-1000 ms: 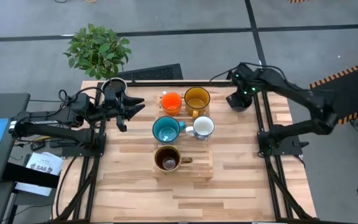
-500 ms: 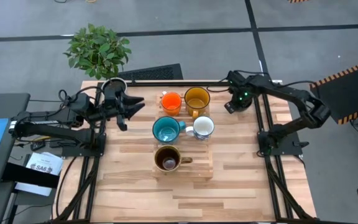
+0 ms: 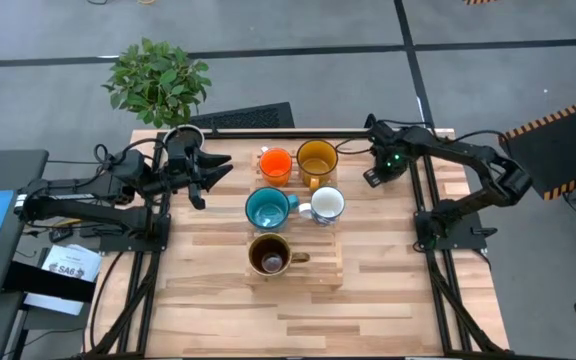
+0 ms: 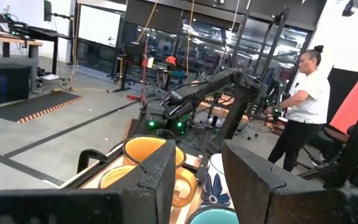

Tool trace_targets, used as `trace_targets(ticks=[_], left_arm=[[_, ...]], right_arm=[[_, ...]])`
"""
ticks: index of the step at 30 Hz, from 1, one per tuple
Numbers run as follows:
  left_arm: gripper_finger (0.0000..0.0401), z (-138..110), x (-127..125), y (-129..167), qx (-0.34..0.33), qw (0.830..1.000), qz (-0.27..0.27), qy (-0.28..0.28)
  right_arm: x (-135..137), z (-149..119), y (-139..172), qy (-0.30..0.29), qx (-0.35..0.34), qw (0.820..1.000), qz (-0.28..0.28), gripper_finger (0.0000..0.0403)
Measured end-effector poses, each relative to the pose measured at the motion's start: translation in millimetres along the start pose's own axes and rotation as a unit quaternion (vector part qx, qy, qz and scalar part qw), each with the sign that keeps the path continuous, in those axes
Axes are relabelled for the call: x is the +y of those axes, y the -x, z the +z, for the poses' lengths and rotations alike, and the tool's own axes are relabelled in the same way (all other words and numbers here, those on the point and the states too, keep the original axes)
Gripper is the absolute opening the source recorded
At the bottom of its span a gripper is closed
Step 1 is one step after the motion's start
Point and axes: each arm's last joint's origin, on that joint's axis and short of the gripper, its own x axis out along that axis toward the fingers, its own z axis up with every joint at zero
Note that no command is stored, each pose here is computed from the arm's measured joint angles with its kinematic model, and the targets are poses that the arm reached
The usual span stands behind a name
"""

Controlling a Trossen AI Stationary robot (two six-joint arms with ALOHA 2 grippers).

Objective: Place coffee mugs
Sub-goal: Put the black mug on the shelf

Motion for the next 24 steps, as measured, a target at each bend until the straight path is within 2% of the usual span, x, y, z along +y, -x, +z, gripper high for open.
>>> trace_targets(ticks=[3,4,7,11,17,21,24], left_arm=[[0.0116,-0.2,0.1,0.0,0.0,1.0,0.0,0.0],[0.0116,-0.1,0.1,0.0,0.0,1.0,0.0,0.0],[0.0116,-0.1,0.0,0.0,0.0,1.0,0.0,0.0],[0.0116,-0.2,0.0,0.0,0.001,1.0,0.0,0.0],[0.0116,-0.2,0.0,0.0,0.001,1.0,0.0,0.0],[0.0116,-0.2,0.0,0.0,0.001,1.0,0.0,0.0],[0.0116,-0.1,0.0,0.0,0.0,1.0,0.0,0.0]], right_arm=[[1.7,-4.8,4.8,0.007,0.004,1.0,-0.002,0.0057],[2.0,-7.5,7.8,0.007,0.007,1.0,0.002,0.0043],[3.6,-16.0,18.0,0.01,0.014,1.0,0.003,0.0048],[7.7,-24.6,49.0,0.024,-0.005,1.0,0.011,0.0048],[23.5,-36.3,131.3,0.046,-0.097,0.992,0.061,0.0048],[41.3,-50.0,194.7,0.093,-0.167,0.973,0.128,0.0048],[61.8,-63.5,237.2,0.162,-0.216,0.942,0.2,0.0048]])
